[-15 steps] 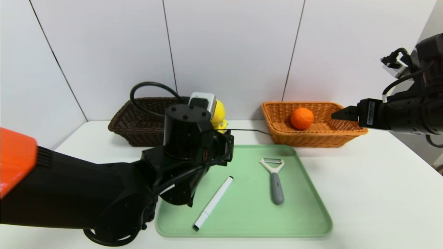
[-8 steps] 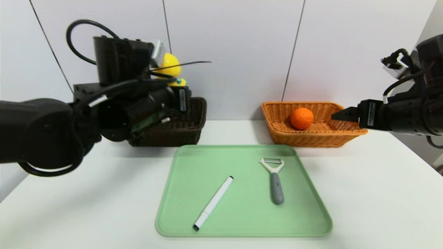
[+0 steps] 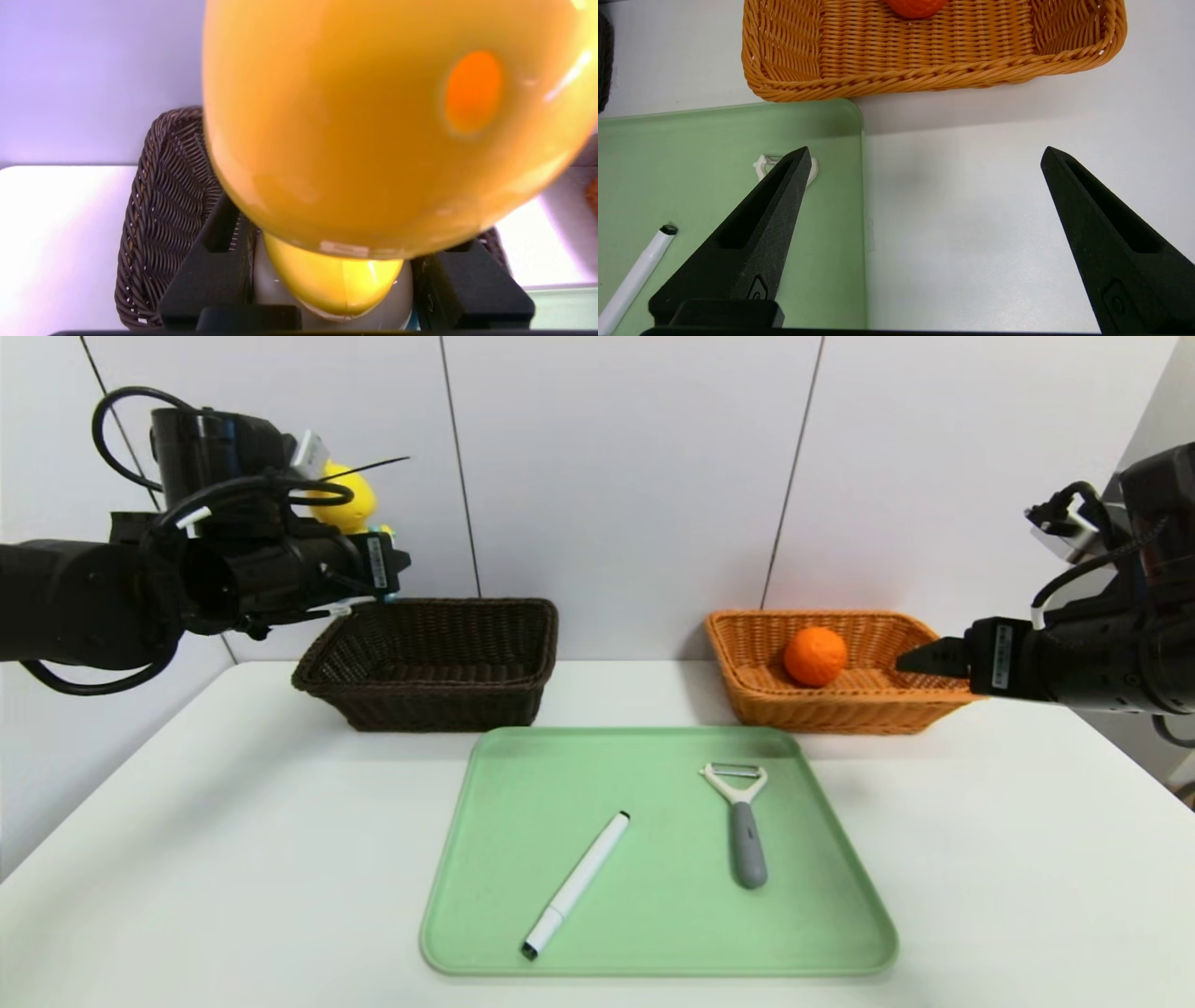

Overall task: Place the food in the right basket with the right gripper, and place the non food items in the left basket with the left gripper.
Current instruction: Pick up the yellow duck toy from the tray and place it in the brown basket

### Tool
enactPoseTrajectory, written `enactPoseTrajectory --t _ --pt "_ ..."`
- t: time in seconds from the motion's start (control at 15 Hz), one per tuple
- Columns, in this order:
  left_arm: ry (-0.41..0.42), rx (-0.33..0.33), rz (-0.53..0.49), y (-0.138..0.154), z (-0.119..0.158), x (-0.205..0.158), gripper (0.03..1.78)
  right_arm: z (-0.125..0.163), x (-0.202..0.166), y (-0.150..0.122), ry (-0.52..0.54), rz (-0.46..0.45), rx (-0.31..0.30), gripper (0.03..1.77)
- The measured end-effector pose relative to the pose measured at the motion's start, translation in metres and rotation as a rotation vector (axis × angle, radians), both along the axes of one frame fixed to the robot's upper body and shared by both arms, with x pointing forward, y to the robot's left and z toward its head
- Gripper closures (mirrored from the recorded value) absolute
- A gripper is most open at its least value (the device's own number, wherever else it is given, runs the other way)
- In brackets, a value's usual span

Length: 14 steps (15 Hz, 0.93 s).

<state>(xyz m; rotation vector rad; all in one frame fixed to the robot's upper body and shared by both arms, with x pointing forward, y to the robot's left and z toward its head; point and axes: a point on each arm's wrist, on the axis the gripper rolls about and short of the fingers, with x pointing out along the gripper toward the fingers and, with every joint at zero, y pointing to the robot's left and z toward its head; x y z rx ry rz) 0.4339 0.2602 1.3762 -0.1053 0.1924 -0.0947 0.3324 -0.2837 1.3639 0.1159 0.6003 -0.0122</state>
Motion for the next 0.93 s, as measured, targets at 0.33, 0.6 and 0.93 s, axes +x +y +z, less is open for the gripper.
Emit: enactPoseTrajectory --t 0.33,0.6,0.93 --pt "0.03 0.047 0.027 0.009 -0.017 0.034 0.93 -0.011 -0.004 -0.001 0.038 -0.005 0.0 0.1" --pt "0.108 0.085 0.034 0.013 -0.036 0.052 0.94 -0.01 -0.006 -0.002 0.033 -0.008 0.003 0.1" --pt "0.168 0.093 0.057 0.021 -0.059 0.069 0.94 -0.009 -0.007 -0.003 0.028 -0.011 0.003 0.1"
